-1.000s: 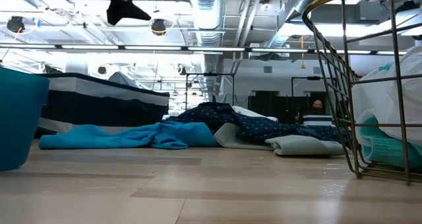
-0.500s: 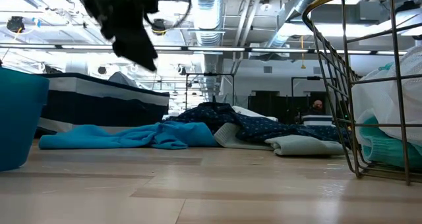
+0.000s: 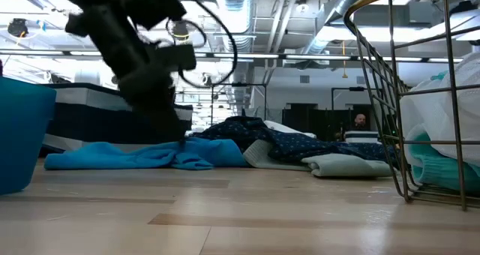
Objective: Pick & Place Cloths
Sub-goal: Put the blue shorts into the gold basket
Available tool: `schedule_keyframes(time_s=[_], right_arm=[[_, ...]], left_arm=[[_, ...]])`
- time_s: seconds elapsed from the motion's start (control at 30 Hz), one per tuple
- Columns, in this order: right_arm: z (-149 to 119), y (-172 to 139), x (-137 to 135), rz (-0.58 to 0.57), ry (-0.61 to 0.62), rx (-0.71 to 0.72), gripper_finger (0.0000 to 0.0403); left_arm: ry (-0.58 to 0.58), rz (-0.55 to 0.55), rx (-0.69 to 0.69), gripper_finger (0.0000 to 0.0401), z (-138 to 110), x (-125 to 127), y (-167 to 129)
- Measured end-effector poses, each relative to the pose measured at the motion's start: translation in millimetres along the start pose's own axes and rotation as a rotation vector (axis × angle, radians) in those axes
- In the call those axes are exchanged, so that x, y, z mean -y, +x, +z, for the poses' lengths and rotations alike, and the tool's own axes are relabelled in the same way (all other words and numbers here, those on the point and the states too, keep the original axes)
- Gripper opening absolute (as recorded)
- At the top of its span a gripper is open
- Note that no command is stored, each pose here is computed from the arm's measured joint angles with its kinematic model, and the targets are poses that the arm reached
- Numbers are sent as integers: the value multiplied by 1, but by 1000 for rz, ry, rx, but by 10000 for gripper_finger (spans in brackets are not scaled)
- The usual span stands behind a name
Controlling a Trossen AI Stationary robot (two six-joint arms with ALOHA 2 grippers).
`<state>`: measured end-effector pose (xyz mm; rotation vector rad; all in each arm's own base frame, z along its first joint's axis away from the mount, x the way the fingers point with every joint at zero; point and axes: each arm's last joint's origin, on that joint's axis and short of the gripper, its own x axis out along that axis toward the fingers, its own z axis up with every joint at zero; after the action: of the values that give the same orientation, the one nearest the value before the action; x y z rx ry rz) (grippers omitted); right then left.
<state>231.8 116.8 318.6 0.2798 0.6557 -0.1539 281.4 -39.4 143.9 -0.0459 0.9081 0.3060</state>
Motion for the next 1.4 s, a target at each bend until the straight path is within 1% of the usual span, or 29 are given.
schedule_keyframes(time_s=[0.13,0.2,0.27,0.33,0.37,0.43,0.5,0.53,0.57,0.7,0.77,0.87,1.03,1.17,1.27,1.4], right_arm=[[0,0,0,0,0,0,6],[0,0,0,0,0,0,6],[0,0,0,1,0,0,6],[0,0,0,1,0,-1,6],[0,0,0,1,0,-1,6],[0,0,0,1,0,-1,6],[0,0,0,3,-9,1,6],[1,0,0,5,-16,6,6],[1,0,-1,10,-22,13,6],[6,1,-1,19,-31,40,17],[8,2,2,13,-28,48,36],[13,5,5,4,-47,69,81],[30,7,8,26,-131,190,184],[47,7,10,33,-203,323,261],[56,8,14,11,-260,383,296],[65,10,22,1,-312,415,312]], left_arm=[[24,29,-53,253,-12,0,18],[8,39,-69,251,-15,0,24],[-14,46,-78,239,-17,1,27],[-31,50,-78,209,-17,1,27],[-40,49,-74,187,-16,1,26],[-59,36,-68,127,-14,0,20],[-83,2,-60,57,-11,-2,11],[-101,-18,-45,31,-8,-2,5],[-120,-34,-18,21,-4,-4,-1],[-176,-83,97,15,11,-8,-31],[-200,-110,173,10,19,-11,-49],[-227,-156,275,8,27,-17,-77],[-277,-220,427,8,35,-30,-118],[-297,-248,509,8,36,-38,-139],[-296,-255,537,8,36,-40,-146],[-301,-263,556,8,37,-41,-148]])
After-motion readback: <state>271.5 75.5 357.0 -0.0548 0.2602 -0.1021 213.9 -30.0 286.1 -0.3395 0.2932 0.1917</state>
